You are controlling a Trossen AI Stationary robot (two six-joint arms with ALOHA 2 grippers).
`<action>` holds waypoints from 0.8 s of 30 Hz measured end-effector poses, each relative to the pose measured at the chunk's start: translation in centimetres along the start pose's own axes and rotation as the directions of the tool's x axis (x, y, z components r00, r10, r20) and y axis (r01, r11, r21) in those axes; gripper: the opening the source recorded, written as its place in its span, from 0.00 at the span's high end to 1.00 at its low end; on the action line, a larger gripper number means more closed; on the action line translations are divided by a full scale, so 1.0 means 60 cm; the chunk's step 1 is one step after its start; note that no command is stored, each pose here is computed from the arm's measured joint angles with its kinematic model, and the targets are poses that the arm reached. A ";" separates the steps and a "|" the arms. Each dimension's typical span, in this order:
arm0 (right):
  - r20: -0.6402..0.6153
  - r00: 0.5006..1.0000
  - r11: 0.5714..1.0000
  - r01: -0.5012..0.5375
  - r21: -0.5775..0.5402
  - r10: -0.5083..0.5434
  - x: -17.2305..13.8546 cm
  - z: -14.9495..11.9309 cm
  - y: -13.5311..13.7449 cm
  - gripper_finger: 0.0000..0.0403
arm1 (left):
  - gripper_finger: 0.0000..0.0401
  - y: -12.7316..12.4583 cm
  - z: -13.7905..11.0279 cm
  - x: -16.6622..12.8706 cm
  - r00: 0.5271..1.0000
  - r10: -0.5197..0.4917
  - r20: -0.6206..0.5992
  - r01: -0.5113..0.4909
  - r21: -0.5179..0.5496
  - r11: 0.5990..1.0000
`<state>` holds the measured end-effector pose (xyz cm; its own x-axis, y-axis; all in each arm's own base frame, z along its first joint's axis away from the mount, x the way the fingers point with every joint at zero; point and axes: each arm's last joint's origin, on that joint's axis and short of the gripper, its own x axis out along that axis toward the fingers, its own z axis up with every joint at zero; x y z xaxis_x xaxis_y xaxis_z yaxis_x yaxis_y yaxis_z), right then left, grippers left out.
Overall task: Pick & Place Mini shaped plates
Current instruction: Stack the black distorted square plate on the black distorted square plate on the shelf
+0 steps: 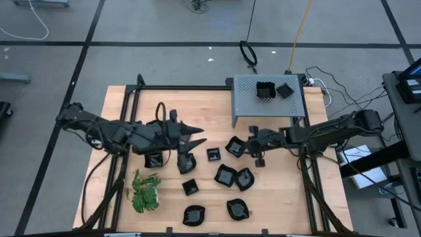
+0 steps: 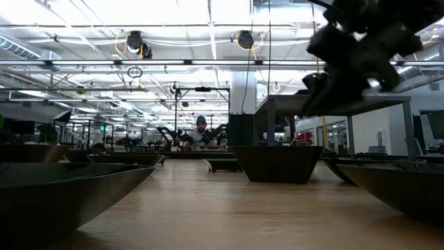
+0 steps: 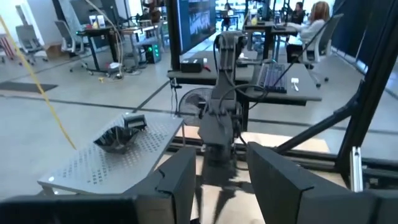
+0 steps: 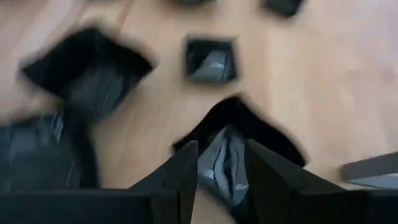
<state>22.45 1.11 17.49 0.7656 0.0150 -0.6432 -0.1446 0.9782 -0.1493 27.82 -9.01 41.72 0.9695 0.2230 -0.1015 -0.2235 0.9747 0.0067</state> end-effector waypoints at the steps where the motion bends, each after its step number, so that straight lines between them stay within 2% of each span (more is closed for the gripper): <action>1: -0.015 1.000 0.999 -0.012 -0.036 0.012 0.002 -0.005 0.004 0.70 | 0.63 0.000 0.000 0.000 1.000 -0.004 0.000 0.004 0.012 1.000; 5: -0.022 0.999 0.983 -0.039 -0.178 0.036 0.008 -0.008 0.017 0.70 | 0.63 -0.003 -0.003 -0.002 1.000 -0.020 -0.014 0.021 0.037 0.999; 8: -0.043 0.998 0.969 -0.052 -0.240 0.043 0.014 -0.011 0.026 0.70 | 0.63 -0.004 -0.009 -0.002 0.998 -0.029 -0.047 0.031 0.061 0.998; 11: -0.086 0.996 0.956 -0.040 -0.291 0.015 0.026 -0.019 0.030 0.70 | 0.63 -0.003 -0.015 -0.002 0.996 -0.024 -0.083 0.031 0.082 0.996; 15: -0.134 0.990 0.922 -0.013 -0.386 -0.042 0.043 -0.029 0.032 0.70 | 0.63 -0.003 -0.018 -0.002 0.995 -0.023 -0.096 0.029 0.060 0.998; 20: -0.204 0.977 0.874 -0.050 -0.483 -0.057 0.065 -0.046 0.035 0.70 | 0.63 -0.003 -0.018 -0.002 0.995 -0.023 -0.096 0.029 0.060 0.998; 24: -0.215 0.968 0.841 -0.006 -0.541 -0.131 0.081 -0.053 0.034 0.70 | 0.63 -0.003 -0.018 -0.002 0.995 -0.023 -0.094 0.028 0.056 0.998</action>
<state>23.90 2.51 11.69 0.6249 -0.1585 -0.7644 -0.4654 0.7105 -0.5278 27.64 -9.22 40.68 0.9605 0.1983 -0.1951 -0.1902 0.9799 0.0595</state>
